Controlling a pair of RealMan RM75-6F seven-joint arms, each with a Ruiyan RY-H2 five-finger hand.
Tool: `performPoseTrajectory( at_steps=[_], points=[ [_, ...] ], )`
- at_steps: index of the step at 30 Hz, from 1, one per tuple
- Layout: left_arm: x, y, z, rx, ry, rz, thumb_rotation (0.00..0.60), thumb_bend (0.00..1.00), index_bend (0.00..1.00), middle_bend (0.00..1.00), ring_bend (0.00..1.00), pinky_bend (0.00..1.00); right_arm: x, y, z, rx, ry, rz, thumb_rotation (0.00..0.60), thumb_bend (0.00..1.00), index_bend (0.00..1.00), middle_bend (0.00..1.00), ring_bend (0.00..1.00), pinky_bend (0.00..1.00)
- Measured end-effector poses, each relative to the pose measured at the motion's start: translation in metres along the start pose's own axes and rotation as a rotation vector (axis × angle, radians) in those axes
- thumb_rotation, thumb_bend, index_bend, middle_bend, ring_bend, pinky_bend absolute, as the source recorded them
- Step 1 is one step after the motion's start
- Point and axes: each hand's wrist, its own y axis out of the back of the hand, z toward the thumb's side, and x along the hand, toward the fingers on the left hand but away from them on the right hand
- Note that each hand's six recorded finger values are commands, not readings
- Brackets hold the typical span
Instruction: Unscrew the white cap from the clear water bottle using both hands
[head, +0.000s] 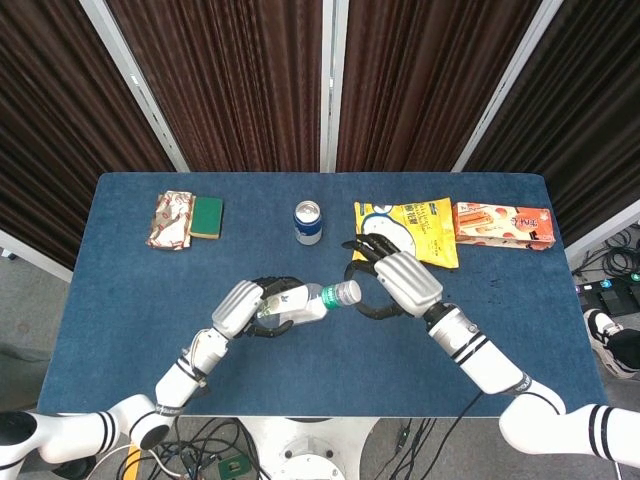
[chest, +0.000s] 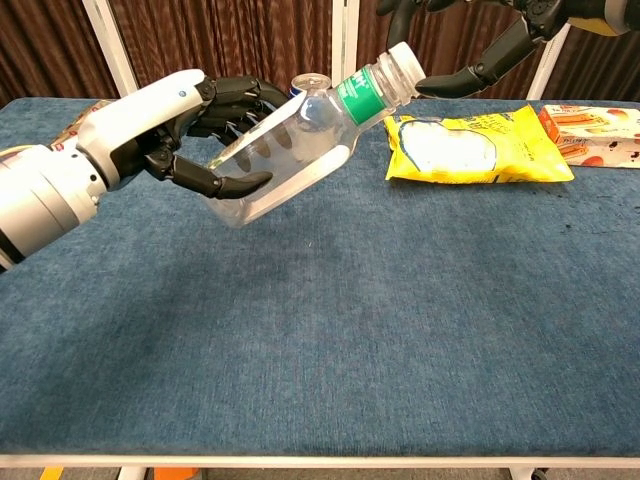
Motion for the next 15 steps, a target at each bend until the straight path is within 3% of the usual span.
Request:
performPoseTrajectory(
  at_steps=[7,15],
  points=[
    [-0.001,0.0,-0.002,-0.002,0.003,-0.001,0.6,0.45,0.41,0.43,0.35,0.4,0.004,0.003,-0.003,0.003,-0.008,-0.004,0.6,0.4,0.52,0.15,0.0,0.0],
    [-0.003,0.001,-0.009,0.043,0.019,-0.011,0.6,0.45,0.41,0.43,0.35,0.38,0.009,0.007,-0.011,0.012,-0.029,-0.015,0.6,0.41,0.53,0.15,0.0,0.0]
  ],
)
